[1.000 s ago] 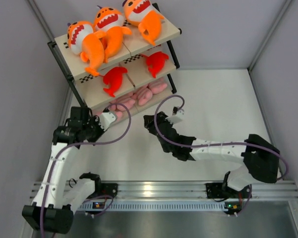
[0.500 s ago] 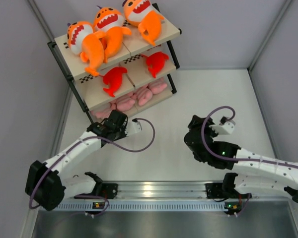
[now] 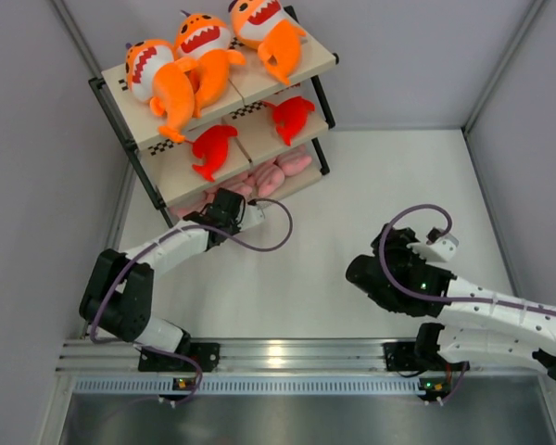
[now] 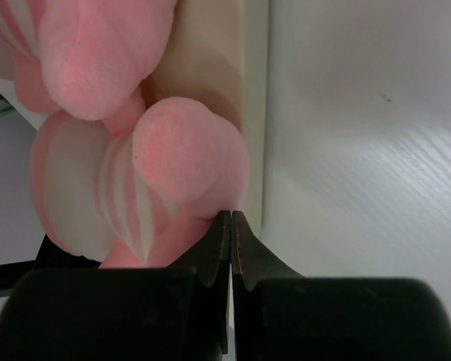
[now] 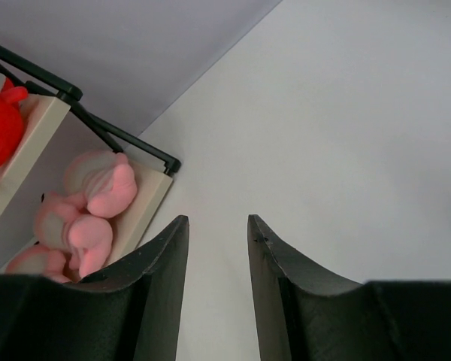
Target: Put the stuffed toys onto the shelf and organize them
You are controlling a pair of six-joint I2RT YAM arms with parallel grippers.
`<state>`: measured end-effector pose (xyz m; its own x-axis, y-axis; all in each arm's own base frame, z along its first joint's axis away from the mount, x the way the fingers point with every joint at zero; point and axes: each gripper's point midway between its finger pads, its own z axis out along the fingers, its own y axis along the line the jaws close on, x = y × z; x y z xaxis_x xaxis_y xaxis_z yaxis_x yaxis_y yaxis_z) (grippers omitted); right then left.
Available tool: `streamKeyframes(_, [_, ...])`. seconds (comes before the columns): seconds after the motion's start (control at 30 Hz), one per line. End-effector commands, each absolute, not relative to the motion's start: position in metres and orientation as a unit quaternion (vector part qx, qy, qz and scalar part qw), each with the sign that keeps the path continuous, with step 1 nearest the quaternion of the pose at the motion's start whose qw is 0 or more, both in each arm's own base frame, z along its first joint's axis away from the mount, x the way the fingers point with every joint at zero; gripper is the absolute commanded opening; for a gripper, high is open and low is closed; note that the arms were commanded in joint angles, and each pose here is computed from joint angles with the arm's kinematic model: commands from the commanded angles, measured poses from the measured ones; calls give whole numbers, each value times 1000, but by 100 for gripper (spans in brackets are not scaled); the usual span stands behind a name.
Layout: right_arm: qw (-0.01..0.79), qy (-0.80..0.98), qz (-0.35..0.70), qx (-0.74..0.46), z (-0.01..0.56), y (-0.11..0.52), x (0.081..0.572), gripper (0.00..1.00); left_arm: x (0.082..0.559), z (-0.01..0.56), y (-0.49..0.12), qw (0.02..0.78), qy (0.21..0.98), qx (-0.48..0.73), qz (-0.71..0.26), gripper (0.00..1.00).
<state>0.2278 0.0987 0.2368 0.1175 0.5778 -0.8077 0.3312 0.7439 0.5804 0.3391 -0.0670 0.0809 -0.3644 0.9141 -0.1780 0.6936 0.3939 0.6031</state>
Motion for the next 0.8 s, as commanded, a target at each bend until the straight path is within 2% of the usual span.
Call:
streamKeyframes(0.0, [680, 638, 84, 352, 253, 88, 226, 38, 366, 101, -55, 294, 801, 469, 229, 0])
streamKeyframes(0.23, [684, 637, 71, 349, 251, 88, 227, 38, 375, 114, -14, 312, 818, 435, 211, 0])
streamKeyframes(0.33, [686, 639, 63, 342, 252, 88, 227, 39, 371, 119, -20, 330, 812, 442, 190, 0])
streamKeyframes(0.47, [694, 640, 47, 328, 252, 86, 227, 43, 351, 125, -41, 350, 807, 459, 124, 0])
streamKeyframes(0.5, [695, 644, 37, 318, 251, 87, 227, 43, 335, 127, -58, 354, 802, 477, 69, 0])
streamKeyframes(0.63, [693, 665, -17, 278, 247, 73, 222, 52, 290, 149, -90, 366, 783, 501, -41, 8])
streamKeyframes(0.7, [687, 674, -34, 271, 247, 68, 221, 52, 276, 151, -90, 366, 789, 490, -54, 16])
streamKeyframes(0.77, [676, 692, -58, 246, 247, 71, 222, 52, 270, 153, -78, 365, 817, 445, -33, 19])
